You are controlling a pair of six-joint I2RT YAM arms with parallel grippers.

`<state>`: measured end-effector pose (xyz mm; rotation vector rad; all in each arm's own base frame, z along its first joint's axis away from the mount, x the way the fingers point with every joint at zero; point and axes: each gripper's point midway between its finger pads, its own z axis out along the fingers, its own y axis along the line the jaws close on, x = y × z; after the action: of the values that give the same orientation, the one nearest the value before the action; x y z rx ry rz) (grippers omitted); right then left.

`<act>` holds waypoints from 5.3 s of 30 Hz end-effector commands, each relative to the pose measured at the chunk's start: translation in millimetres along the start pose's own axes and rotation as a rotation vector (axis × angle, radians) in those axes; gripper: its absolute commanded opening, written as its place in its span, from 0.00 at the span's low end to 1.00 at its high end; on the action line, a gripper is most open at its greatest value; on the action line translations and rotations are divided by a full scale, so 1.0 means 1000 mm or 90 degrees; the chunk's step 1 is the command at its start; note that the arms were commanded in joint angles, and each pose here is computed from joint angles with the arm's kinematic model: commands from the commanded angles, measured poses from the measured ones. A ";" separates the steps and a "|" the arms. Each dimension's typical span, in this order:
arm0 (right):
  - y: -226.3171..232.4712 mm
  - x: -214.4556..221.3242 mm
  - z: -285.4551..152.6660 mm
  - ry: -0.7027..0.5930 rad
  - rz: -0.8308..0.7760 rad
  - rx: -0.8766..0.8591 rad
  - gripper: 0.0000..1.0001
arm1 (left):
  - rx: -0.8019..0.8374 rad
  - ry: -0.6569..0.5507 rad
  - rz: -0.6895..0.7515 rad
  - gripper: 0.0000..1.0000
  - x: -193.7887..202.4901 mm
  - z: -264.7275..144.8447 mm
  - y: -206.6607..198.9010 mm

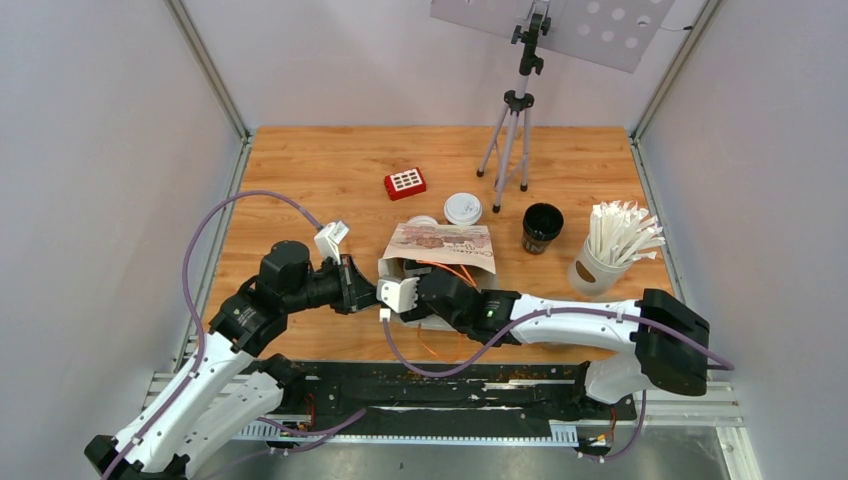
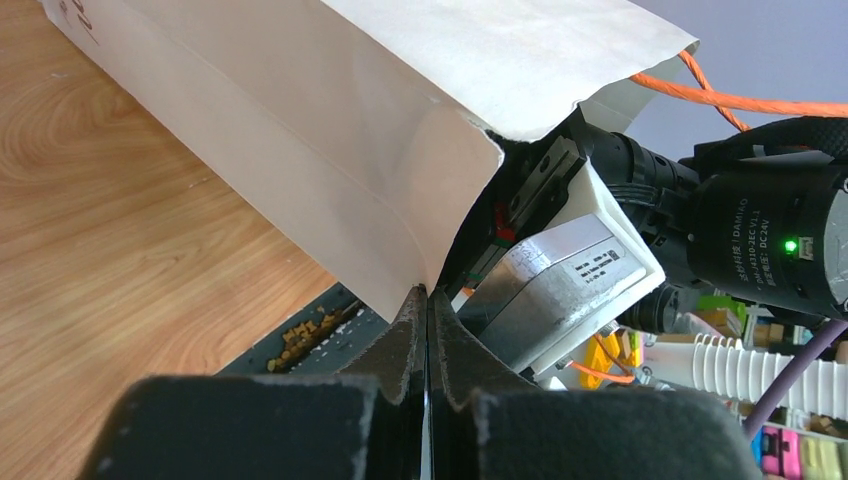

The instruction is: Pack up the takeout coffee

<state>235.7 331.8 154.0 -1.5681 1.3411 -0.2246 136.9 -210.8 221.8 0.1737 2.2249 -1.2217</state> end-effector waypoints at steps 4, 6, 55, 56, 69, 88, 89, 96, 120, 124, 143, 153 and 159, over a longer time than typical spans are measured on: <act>0.004 0.008 -0.007 0.005 -0.003 -0.024 0.75 | 0.074 -0.016 0.003 0.00 -0.009 -0.010 -0.032; 0.005 0.009 -0.005 0.006 -0.012 -0.027 0.75 | 0.074 -0.015 0.001 0.00 -0.008 -0.010 -0.032; -0.008 0.009 -0.040 -0.035 -0.017 -0.069 0.75 | 0.061 -0.032 0.008 0.00 -0.015 -0.011 -0.031; -0.006 0.013 -0.042 -0.032 -0.018 -0.075 0.75 | 0.059 -0.032 0.011 0.00 -0.015 -0.011 -0.030; -0.027 0.055 -0.042 0.008 -0.063 -0.054 0.75 | 0.057 -0.003 0.068 0.00 -0.005 -0.013 -0.025; -0.015 0.068 -0.035 -0.012 -0.083 -0.068 0.75 | 0.100 0.039 0.083 0.00 0.004 -0.006 -0.030; -0.017 0.069 -0.035 -0.013 -0.082 -0.064 0.75 | 0.100 0.038 0.082 0.00 0.004 -0.006 -0.031; -0.018 0.076 -0.033 -0.009 -0.089 -0.064 0.75 | 0.108 0.029 0.080 0.00 0.003 -0.010 -0.035; -0.021 0.069 -0.025 -0.023 -0.068 -0.054 0.75 | 0.076 -0.017 0.091 0.55 -0.018 0.002 -0.031; -0.023 0.068 -0.023 -0.021 -0.063 -0.052 0.75 | 0.065 -0.006 0.107 0.64 -0.017 0.006 -0.033; -0.025 0.073 -0.024 -0.022 -0.041 -0.038 0.74 | 0.050 0.030 0.135 0.70 -0.003 0.013 -0.044; -0.021 0.085 -0.024 -0.014 -0.044 -0.047 0.74 | -0.048 0.038 0.151 0.42 -0.007 0.009 -0.026; -0.019 0.093 -0.025 -0.008 -0.041 -0.045 0.76 | -0.039 0.038 0.151 0.09 -0.007 0.011 -0.028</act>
<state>262.9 240.1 133.1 -1.7080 1.3189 -0.2271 132.6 -235.0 228.0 0.4335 2.2633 -1.0422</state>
